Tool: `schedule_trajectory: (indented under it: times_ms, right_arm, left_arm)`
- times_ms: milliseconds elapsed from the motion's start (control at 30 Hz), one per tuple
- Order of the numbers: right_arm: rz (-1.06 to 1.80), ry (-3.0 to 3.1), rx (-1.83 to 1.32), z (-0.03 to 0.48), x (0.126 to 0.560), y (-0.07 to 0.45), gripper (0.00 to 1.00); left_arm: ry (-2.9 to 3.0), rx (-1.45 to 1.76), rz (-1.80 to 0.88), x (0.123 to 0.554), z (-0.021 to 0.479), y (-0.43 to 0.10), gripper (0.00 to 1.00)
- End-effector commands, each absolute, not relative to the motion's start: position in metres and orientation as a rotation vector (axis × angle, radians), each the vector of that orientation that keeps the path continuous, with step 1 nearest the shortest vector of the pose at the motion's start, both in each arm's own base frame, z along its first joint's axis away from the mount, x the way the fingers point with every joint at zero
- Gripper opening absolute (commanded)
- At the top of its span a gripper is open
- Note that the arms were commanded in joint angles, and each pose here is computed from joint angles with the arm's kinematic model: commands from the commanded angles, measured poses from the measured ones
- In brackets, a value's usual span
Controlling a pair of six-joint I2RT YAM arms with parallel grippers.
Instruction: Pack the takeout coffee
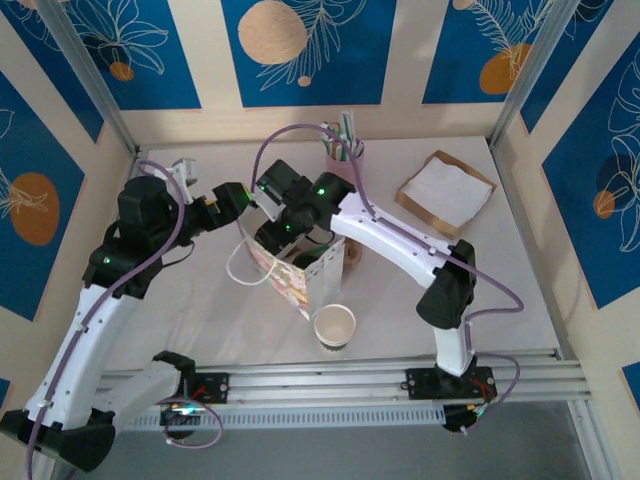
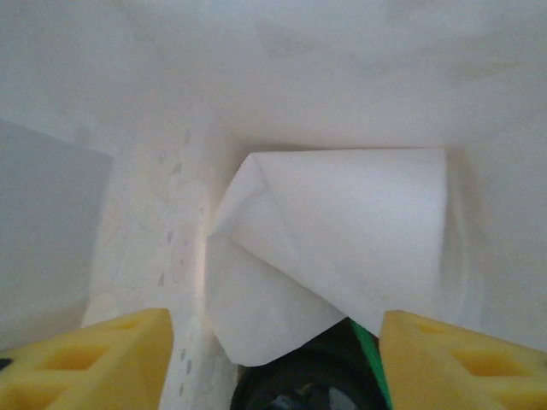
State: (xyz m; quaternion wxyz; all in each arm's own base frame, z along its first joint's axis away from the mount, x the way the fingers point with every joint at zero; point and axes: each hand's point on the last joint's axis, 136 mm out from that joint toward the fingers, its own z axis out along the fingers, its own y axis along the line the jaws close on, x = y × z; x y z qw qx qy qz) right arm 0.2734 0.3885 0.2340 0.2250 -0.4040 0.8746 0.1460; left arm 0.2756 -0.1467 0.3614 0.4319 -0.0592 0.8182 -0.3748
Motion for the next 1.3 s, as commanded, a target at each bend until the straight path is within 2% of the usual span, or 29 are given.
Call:
schedule_trajectory:
  times_ms: [0, 333, 567, 667, 800, 967, 1100, 1267]
  right_arm:
    - [0.504, 2.346, -1.078, 0.28, 0.263, 0.383, 0.72]
    - [0.688, 2.272, -0.996, 0.339, 0.25, 0.371, 0.77]
    - [0.786, 2.245, -0.85, 0.378, 0.251, 0.339, 0.77]
    - [0.801, 2.27, -0.74, 0.381, 0.259, 0.314, 0.72]
    - [0.829, 2.317, -0.563, 0.372, 0.273, 0.274, 0.59]
    - [0.868, 2.399, -0.353, 0.34, 0.291, 0.232, 0.45]
    - [0.906, 2.457, -0.242, 0.309, 0.301, 0.214, 0.42]
    - [0.97, 2.51, -0.224, 0.278, 0.307, 0.218, 0.4]
  left_arm:
    - [2.006, -0.131, -0.928, 0.268, 0.376, -0.143, 1.0]
    - [2.032, -0.168, -0.864, 0.258, 0.369, -0.128, 0.99]
    - [2.089, -0.224, -0.781, 0.243, 0.342, -0.111, 0.87]
    - [2.128, -0.264, -0.736, 0.234, 0.321, -0.102, 0.79]
    - [2.169, -0.324, -0.679, 0.223, 0.297, -0.09, 0.65]
    - [2.221, -0.374, -0.693, 0.219, 0.27, -0.091, 0.55]
    - [2.254, -0.405, -0.75, 0.225, 0.245, -0.1, 0.51]
    - [2.271, -0.428, -0.85, 0.24, 0.225, -0.117, 0.47]
